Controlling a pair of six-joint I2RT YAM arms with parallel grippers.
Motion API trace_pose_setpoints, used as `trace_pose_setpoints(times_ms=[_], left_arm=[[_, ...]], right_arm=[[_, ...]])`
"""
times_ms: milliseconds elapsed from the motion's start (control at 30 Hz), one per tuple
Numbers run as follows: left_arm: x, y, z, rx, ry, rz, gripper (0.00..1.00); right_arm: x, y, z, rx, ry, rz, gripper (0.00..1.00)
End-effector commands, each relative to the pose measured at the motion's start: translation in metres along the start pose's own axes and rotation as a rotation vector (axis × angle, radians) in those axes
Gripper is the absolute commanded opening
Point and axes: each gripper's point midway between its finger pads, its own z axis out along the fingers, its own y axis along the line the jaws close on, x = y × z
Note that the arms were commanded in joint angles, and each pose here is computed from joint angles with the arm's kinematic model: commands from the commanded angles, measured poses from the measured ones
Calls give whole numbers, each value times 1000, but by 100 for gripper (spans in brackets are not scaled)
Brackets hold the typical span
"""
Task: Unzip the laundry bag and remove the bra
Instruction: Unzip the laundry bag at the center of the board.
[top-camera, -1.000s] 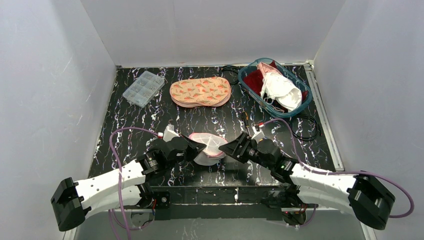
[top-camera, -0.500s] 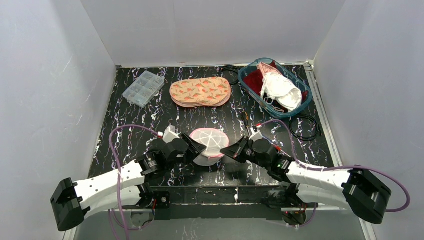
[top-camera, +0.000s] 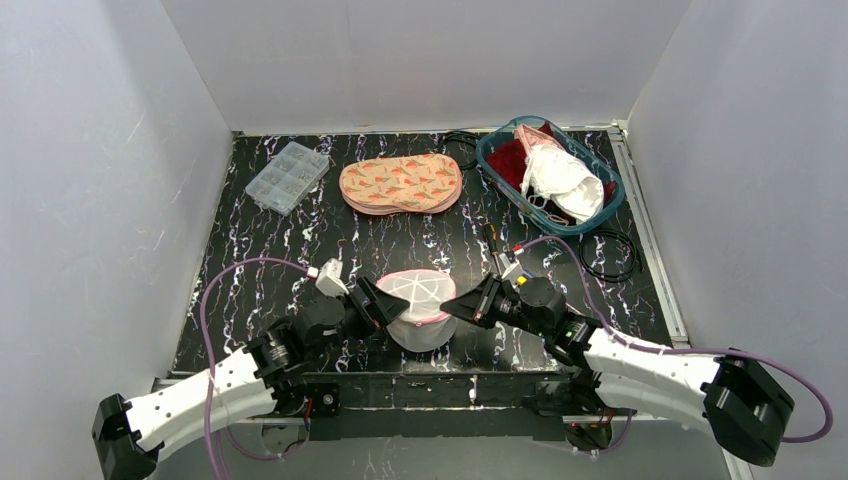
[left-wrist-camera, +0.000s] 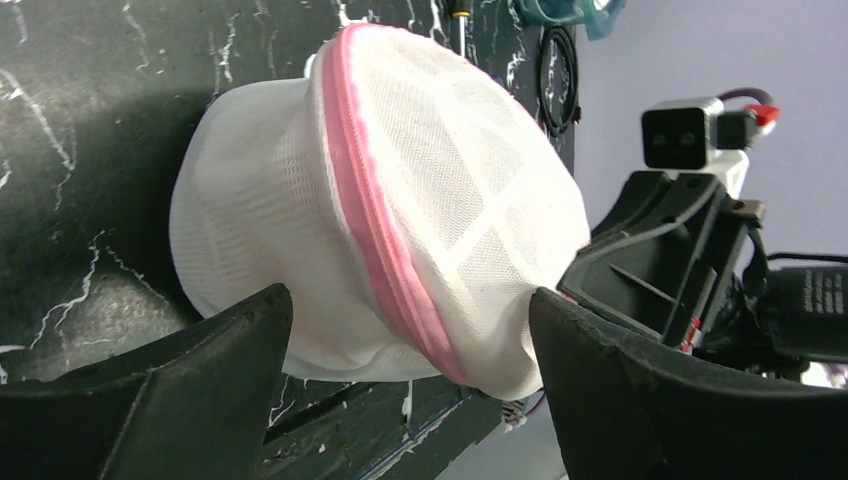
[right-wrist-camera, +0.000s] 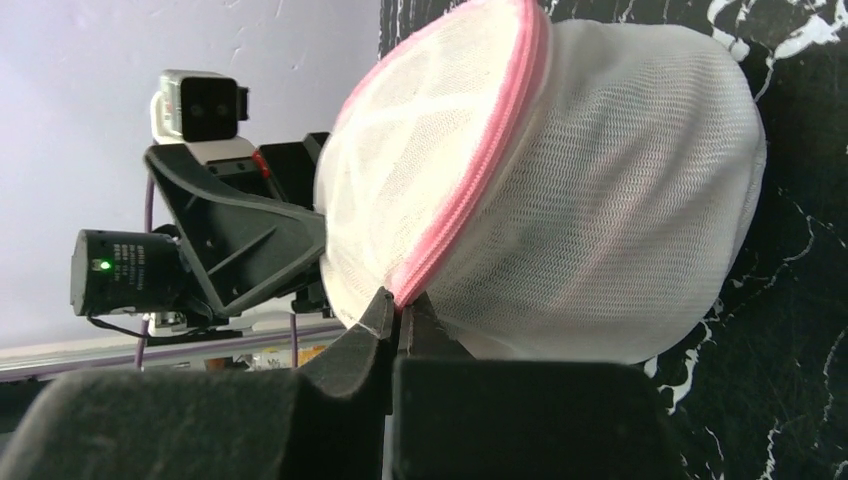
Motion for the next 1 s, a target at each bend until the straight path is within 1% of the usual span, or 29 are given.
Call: trace_pose_setpoints(times_ms=[0,67,200,300,400,500,533,567,633,667,700,767,833,900,967], left_arm=[[-6,-40,-3,146,-1,54,83],[-6,-40,-1,137,4,69,76],[-4,-41,3,142,6,58,54],[-5,-40,4,133,5,59,40],[-6,-38,3,127,-1,48,29],[-8,-41,1,134,-8,35,14],[-9,-42,0,134,-9,33,9],[-10,-42,-1,129,-9,31,5],[-10,-37,-3,86,0,42,3],[-10,-35,-5,66,2,47,2],[-11,-33,-6,45,3,50,0],[-14,-28,-8,-3,1,43,0],[-18,-26,-10,-31,-15,0,0],[-22,-23,-10,-49,-42,-59,0],[-25,-22,-8,-51,-66,-119,0]], right_arm=[[12,17,-6,-101,75,5,1],[14,15,-6,-106,86,8,1],[17,9,-7,-107,99,6,1],[19,6,-8,-104,104,-6,1],[18,2,-9,-70,105,-50,1],[14,-2,-11,-14,96,-127,1],[12,-3,-13,13,96,-166,10],[9,-3,-14,38,94,-208,23],[4,-2,-19,78,91,-287,49],[1,-4,-22,106,90,-321,59],[-2,-4,-25,130,88,-352,65],[-6,-4,-32,168,86,-402,72],[-9,5,-37,153,77,-439,74],[-7,11,-38,120,77,-423,76],[-1,22,-34,52,84,-381,76]])
